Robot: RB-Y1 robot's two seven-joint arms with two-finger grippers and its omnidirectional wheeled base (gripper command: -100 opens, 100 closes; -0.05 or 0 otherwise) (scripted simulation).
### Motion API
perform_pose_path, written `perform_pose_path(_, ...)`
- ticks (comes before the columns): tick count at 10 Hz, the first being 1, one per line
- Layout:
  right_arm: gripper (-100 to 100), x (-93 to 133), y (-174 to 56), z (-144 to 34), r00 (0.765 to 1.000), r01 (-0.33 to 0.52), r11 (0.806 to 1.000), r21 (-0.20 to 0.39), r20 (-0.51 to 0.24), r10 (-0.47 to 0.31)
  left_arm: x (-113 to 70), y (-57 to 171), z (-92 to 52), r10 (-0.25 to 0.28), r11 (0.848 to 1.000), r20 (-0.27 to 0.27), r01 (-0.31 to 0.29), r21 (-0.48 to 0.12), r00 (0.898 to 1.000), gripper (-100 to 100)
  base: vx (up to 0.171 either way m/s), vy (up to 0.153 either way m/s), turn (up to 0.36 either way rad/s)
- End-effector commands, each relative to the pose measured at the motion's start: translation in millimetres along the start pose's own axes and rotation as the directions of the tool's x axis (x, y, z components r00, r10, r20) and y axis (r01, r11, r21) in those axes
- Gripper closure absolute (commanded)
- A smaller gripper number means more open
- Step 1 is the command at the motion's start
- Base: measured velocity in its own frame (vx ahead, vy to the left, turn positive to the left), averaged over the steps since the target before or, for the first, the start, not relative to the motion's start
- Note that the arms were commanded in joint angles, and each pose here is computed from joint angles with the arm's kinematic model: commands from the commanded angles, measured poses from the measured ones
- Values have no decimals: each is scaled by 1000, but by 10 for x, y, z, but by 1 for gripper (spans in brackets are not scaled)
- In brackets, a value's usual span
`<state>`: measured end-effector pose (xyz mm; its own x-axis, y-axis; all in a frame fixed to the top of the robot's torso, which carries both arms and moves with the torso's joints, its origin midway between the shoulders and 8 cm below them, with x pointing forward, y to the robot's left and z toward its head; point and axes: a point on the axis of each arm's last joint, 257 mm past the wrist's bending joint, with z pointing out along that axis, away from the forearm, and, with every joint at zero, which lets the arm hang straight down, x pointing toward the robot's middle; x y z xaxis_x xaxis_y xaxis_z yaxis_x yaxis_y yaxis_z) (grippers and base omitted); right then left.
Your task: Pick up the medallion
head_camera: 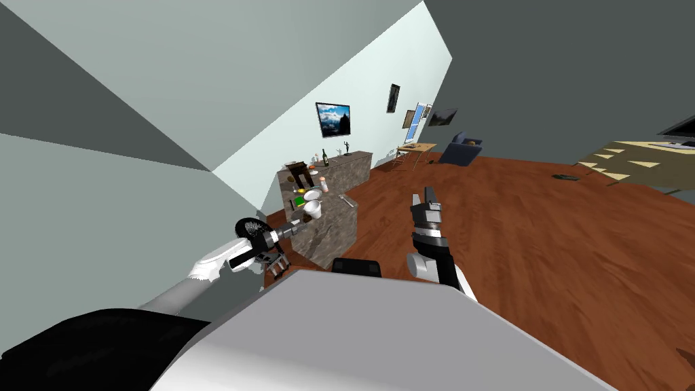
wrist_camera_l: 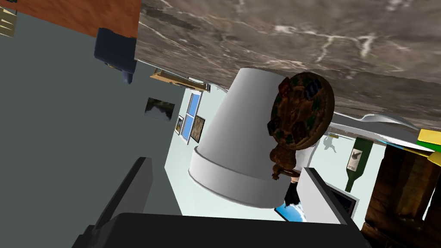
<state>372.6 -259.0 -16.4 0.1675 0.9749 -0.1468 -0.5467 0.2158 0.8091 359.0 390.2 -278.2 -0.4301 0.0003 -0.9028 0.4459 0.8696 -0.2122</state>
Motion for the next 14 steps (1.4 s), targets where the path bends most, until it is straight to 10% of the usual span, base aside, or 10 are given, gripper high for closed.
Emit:
perform_pose_path(1,0,0,0,0,1000,0,1000,0,0,0,54,103,-50,39,999,-54,-40,-4,998,-100,-13,80,-242)
perform_pose_path(11,0,0,0,-1,1000,0,1000,0,0,0,201,435,-274,183,983,-258,-182,28,949,-100,-22,39,-147)
perform_pose_path(12,0,0,0,-1,1000,0,1000,0,0,0,201,435,-275,184,983,-259,-182,29,948,0,0,0,0)
perform_pose_path(13,0,0,0,-1,1000,0,1000,0,0,0,388,410,-171,143,990,-263,-139,31,954,-100,-53,21,135)
perform_pose_path(14,0,-1,0,-1,1000,0,1000,0,0,0,344,464,-131,149,989,-260,-147,26,954,-100,-66,26,76)
